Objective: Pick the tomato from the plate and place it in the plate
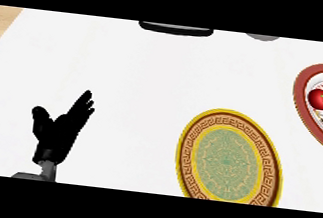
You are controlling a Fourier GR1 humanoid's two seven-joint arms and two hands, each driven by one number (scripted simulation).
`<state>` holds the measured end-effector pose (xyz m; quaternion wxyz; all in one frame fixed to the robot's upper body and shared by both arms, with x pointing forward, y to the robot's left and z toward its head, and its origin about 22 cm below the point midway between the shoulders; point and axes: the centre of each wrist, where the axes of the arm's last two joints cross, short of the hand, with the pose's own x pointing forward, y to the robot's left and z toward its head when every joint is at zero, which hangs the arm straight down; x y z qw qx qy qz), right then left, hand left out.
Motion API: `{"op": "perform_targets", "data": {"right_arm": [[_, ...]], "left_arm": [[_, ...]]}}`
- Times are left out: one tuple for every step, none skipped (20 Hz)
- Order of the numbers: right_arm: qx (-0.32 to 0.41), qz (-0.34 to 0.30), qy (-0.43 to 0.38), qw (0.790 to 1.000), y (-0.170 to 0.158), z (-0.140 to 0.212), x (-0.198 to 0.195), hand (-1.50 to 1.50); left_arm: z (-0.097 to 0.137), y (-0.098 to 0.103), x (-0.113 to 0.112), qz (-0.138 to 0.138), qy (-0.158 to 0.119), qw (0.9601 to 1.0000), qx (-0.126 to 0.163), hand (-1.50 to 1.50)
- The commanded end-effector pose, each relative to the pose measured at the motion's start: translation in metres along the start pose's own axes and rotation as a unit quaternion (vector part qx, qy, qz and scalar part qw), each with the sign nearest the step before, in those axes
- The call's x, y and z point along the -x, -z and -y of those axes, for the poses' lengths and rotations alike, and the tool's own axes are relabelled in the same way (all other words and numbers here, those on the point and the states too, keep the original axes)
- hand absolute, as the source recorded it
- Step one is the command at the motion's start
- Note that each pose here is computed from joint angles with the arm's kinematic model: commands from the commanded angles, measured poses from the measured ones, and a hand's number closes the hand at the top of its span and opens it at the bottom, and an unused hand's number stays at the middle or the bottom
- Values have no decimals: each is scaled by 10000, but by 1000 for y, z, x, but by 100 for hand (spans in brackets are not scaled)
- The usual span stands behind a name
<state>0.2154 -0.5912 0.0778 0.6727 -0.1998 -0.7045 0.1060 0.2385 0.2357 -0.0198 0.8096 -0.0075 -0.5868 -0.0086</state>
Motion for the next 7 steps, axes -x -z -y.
{"op": "perform_targets", "data": {"right_arm": [[-592,582,460,9955,-24,9,10,-150],[-659,505,381,9958,-30,10,13,-150],[-553,457,318,9969,-29,12,10,-150],[-600,564,380,9959,-33,9,15,-150],[-580,534,309,9964,-39,11,17,-150],[-598,482,362,9964,-43,4,25,-150],[-543,472,282,9970,-41,22,10,-150]], "left_arm": [[-5,1,9,-255,-73,9996,-72,0],[-11,2,7,-202,14,9998,-51,0],[-4,-6,20,-225,-43,9997,-53,0],[5,-2,10,-273,-15,9996,-78,0],[9,-5,11,-237,-99,9997,-59,0],[-11,-3,13,-253,-23,9997,-53,0],[-4,-5,12,-253,-71,9997,-2,0]]}}
